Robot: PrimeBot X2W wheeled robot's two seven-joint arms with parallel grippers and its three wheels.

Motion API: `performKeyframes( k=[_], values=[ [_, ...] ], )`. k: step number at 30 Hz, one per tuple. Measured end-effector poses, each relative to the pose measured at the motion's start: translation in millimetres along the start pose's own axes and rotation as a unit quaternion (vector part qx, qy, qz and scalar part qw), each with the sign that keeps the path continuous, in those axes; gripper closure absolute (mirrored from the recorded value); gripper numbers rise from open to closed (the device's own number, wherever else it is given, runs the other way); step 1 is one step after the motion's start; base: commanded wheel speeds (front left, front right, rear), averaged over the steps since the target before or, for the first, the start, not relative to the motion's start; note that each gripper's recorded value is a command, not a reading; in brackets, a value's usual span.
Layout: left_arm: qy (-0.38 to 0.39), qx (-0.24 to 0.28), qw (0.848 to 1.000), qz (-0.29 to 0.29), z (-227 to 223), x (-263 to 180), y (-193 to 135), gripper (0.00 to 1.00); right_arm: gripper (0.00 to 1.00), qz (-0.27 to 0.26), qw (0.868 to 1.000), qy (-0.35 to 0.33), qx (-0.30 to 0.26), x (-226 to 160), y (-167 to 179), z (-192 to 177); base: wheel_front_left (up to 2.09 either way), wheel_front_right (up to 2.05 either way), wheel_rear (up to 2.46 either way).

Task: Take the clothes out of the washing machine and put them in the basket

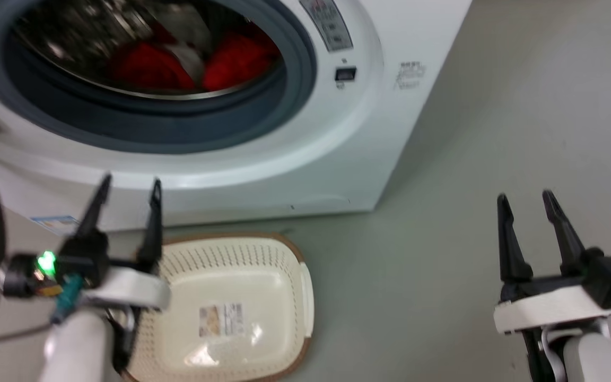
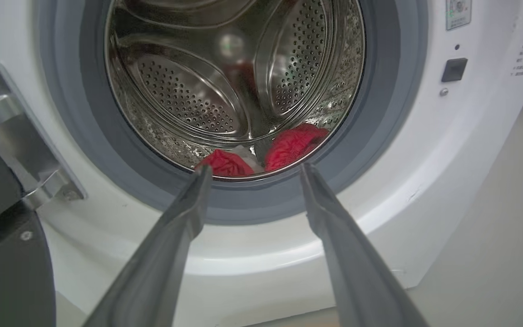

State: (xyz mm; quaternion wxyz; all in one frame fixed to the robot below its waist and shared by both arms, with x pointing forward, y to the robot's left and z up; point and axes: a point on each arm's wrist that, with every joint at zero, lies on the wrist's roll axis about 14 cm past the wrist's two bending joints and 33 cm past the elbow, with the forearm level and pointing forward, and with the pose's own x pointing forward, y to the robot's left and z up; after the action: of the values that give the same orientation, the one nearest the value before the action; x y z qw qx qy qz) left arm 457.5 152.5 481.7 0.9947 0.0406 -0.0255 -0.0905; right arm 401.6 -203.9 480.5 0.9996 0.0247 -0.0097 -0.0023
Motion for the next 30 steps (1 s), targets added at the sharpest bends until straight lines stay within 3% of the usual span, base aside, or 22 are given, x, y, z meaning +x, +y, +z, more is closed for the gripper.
performKeyframes(
  k=[11,14,16,22,30],
  values=[
    [0.055,0.079,0.993,-0.07,-55.7,166.2,25.6,0.0,0.0,-0.027,0.997,0.068,0.02,31.1,-19.1,-60.9,0.0,0.0,0.0],
    [0.097,0.084,0.988,-0.09,-75.7,203.8,18.0,0.0,0.0,-0.032,0.995,0.091,0.02,32.6,-23.4,-79.2,0.0,0.0,0.0],
    [0.125,0.117,0.979,-0.11,-87.1,225.1,11.4,0.0,0.0,-0.042,0.994,0.103,0.021,32.0,-29.8,-89.5,0.0,0.0,0.0],
    [0.219,0.13,0.963,-0.092,-113.3,285.8,22.7,0.0,0.0,-0.057,0.991,0.12,0.018,34.0,-41.7,-103.8,0.0,0.0,0.0],
    [0.327,0.137,0.934,-0.044,-152.5,321.0,49.9,0.0,0.0,-0.066,0.986,0.149,0.014,24.6,-46.6,-120.2,0.0,0.0,0.0]
  ],
)
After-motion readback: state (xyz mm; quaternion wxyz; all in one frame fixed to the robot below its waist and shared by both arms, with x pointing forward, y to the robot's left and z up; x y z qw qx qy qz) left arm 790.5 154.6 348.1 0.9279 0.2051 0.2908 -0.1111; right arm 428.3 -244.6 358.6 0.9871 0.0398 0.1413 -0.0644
